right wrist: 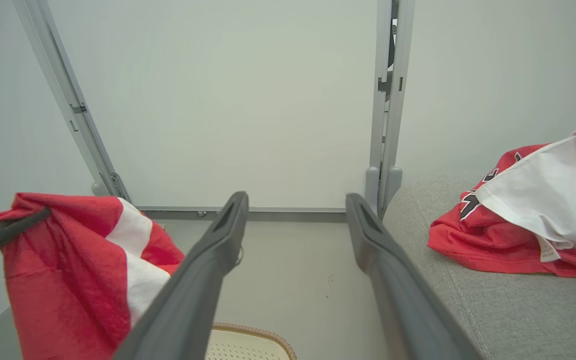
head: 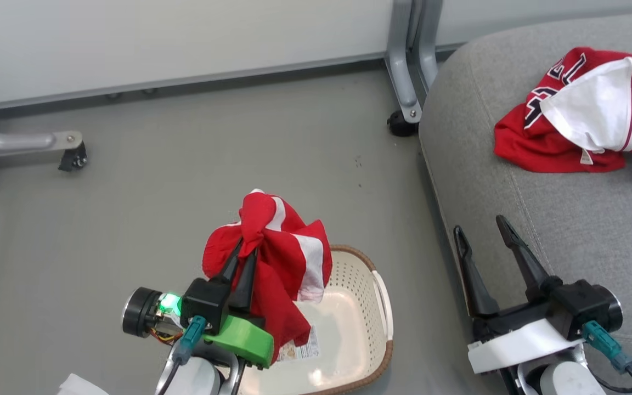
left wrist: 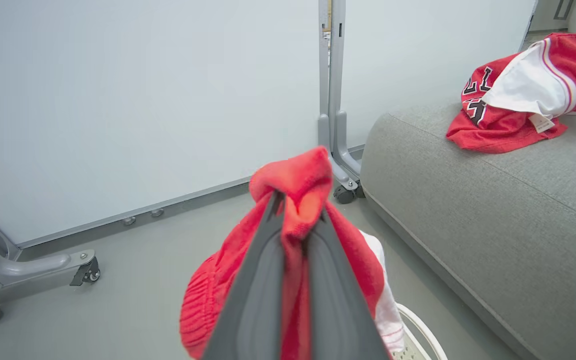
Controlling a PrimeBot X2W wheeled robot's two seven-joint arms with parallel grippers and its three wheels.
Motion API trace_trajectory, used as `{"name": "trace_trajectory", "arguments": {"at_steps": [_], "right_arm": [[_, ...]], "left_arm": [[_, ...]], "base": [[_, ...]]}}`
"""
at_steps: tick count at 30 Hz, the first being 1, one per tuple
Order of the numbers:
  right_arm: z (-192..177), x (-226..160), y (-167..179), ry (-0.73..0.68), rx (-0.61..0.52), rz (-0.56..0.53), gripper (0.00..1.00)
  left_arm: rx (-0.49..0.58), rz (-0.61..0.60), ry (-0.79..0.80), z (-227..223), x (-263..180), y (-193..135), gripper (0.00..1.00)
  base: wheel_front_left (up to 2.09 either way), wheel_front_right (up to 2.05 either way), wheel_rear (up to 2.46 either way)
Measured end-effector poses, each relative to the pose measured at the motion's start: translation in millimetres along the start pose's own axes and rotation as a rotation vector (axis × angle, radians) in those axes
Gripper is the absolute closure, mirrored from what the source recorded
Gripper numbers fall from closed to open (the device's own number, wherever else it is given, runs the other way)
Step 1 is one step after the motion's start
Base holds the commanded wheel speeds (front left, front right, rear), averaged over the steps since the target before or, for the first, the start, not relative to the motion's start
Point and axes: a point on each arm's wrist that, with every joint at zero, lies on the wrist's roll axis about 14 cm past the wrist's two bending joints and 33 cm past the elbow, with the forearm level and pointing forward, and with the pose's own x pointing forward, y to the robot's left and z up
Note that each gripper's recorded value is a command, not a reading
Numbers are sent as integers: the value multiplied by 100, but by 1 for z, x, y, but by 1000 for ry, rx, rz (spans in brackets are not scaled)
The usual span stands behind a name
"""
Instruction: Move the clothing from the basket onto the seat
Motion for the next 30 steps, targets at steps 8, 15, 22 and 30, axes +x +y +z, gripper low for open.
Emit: {"name": "trace_trajectory", "arguments": {"at_steps": [8,15,22,30], "right_arm": [[18,-16,14,-47,0,34,0],[27,-19,36,-71,28,113,0],[37,-11,65,-101,75,216,0],[36,-6,97,-88,148,323,0]], "left_arm": [[28,7,-145,52,-14,-3,100],[23,-78,-234,82,-16,-26,100],[10,-177,-293,102,-16,-50,100],[1,-304,-338,117,-21,-84,100]], "base": [[0,0,0],[0,0,0],[0,0,0],[0,0,0]]}}
